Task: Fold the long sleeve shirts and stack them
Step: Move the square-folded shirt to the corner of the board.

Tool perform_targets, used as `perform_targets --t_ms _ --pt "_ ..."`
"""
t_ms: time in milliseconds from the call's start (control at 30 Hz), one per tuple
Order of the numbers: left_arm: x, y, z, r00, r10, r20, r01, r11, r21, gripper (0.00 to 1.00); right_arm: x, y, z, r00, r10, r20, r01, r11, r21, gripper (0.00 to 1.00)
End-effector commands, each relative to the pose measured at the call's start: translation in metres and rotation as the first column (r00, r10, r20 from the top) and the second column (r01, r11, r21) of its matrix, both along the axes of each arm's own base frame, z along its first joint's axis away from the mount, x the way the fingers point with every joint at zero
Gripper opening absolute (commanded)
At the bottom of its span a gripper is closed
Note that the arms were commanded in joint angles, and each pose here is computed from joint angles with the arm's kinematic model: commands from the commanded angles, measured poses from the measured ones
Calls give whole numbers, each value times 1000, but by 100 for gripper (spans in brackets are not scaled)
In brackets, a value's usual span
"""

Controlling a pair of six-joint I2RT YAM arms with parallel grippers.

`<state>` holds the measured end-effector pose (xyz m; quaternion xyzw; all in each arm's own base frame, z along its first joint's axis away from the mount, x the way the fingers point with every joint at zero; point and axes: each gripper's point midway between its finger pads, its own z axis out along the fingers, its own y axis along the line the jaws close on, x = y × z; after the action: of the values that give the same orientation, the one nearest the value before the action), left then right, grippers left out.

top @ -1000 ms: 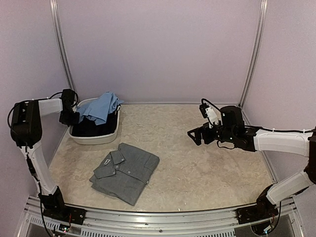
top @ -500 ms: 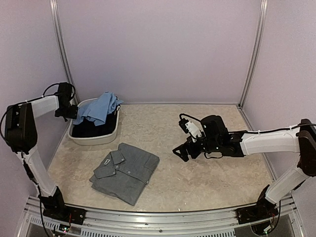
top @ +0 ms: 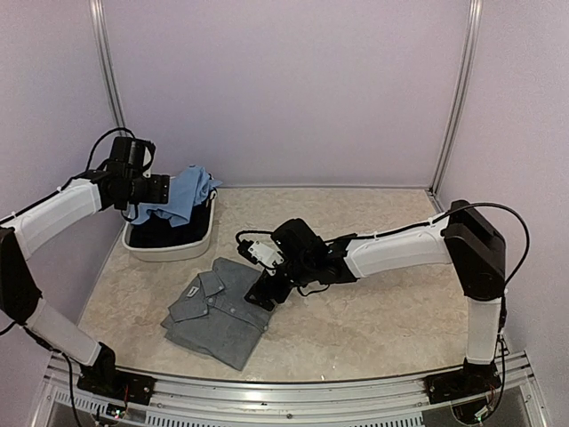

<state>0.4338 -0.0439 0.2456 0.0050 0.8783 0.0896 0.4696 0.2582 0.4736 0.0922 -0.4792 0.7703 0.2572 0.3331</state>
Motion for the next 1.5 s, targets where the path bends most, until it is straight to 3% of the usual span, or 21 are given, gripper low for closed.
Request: perform_targets --t_ms 0,367,700,867,1133,1233,1300,1333,1467 --pt "-12 -16 -2 999 -43 -5 43 999 -19 86 5 14 -23 998 -52 -35 49 996 -76 90" --pt "-13 -28 -17 996 -75 -43 75 997 0 86 36 2 -24 980 -196 12 197 976 -96 90" --pt "-14 -31 -20 995 -84 -51 84 996 7 86 34 3 -52 955 -78 -288 72 997 -32 83" --pt "-15 -35 -21 994 -95 -56 95 995 10 87 37 -4 -62 936 -79 -344 74 997 -29 75" --pt "-15 -35 -26 993 -95 -73 97 995 21 87 36 -14 -57 920 -75 -385 88 996 17 32" --pt "-15 -36 -27 992 -100 -79 102 995 22 87 38 -24 -52 921 -104 -374 118 993 15 20" --pt "-15 -36 -28 992 -99 -82 101 995 23 87 43 -34 -52 921 -144 -363 156 988 2 4" --pt "-15 -37 -29 991 -101 -85 103 994 24 87 45 -40 -52 917 -168 -362 178 984 -5 0" --pt "-16 -40 -28 991 -107 -84 110 994 29 87 61 -80 -59 886 -274 -375 287 958 -20 0"
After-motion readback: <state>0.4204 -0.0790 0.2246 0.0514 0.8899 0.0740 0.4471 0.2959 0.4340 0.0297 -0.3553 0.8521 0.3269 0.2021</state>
